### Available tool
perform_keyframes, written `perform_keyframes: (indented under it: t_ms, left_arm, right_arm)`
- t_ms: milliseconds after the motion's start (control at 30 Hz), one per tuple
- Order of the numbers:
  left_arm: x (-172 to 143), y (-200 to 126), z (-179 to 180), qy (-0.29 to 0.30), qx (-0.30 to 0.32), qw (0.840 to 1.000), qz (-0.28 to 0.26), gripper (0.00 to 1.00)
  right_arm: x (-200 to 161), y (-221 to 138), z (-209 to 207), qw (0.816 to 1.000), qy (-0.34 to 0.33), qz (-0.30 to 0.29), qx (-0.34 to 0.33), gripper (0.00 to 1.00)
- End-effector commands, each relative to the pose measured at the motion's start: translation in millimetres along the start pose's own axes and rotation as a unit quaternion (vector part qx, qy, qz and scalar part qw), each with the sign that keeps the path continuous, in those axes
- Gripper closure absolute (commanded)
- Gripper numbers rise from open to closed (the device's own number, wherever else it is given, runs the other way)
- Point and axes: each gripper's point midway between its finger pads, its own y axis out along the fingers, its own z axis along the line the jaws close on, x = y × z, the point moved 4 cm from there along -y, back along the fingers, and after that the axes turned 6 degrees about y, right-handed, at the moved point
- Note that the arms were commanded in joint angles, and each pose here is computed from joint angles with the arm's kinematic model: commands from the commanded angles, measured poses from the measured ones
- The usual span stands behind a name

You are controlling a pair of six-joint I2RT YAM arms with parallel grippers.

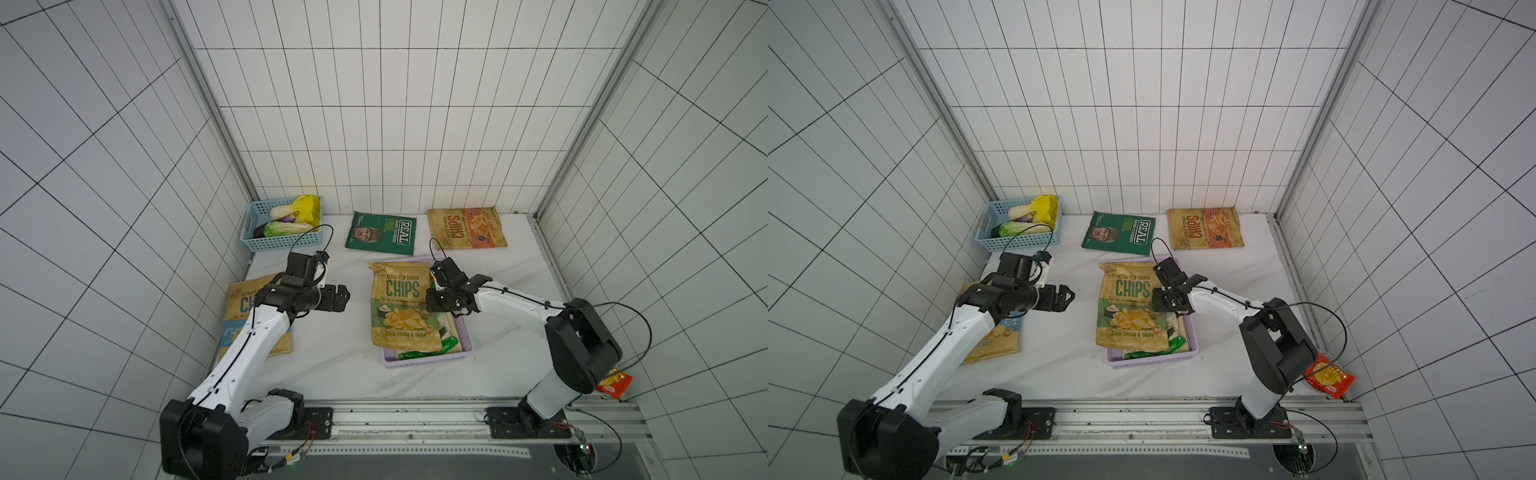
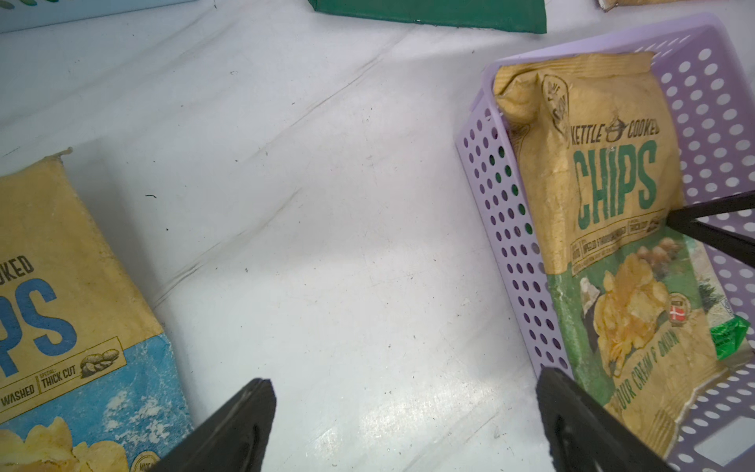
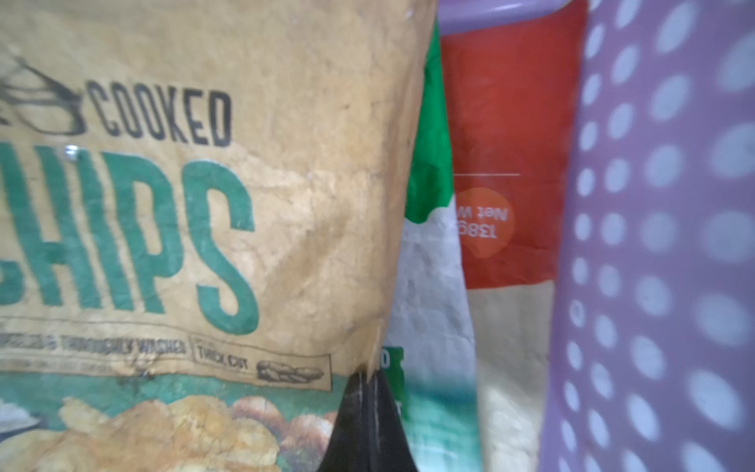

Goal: Put the potato chips into the basket
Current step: Place the potato chip in the basket.

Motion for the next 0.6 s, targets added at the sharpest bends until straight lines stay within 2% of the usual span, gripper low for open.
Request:
perform_keyframes:
  t_ms: [0,233,400,467,567]
  left_arm:
    - [7,-2,2,-0.003,0.009,1.0,-0.009,0.02]
    - [7,-4,3,-0.002,0.013,1.0,-0.012,0.02]
    - [7,-5,3,-0.003,0.016,1.0,-0.015,0.02]
    - [7,-4,3,-0.003,0.016,1.0,-0.015,0.02]
    - [7,-3,4,-0.004,0.015,1.0,-0.013,0.02]
  right_arm:
    - [10,-31,-13,0.998,-0.025,-0.019,-0.045,1.0]
    - [-1,-34,-35,0.996,-0.033,0.011,-0.082,1.0]
    - [-3,-41,-42,0.994,-0.036,0.006,-0.101,1.0]
    - [-3,-43,-40,0.994,-0.046,0.005,-0.096,0.93]
    - [1,-48,-29,0.995,-0.062,0.015,-0.073,0.73]
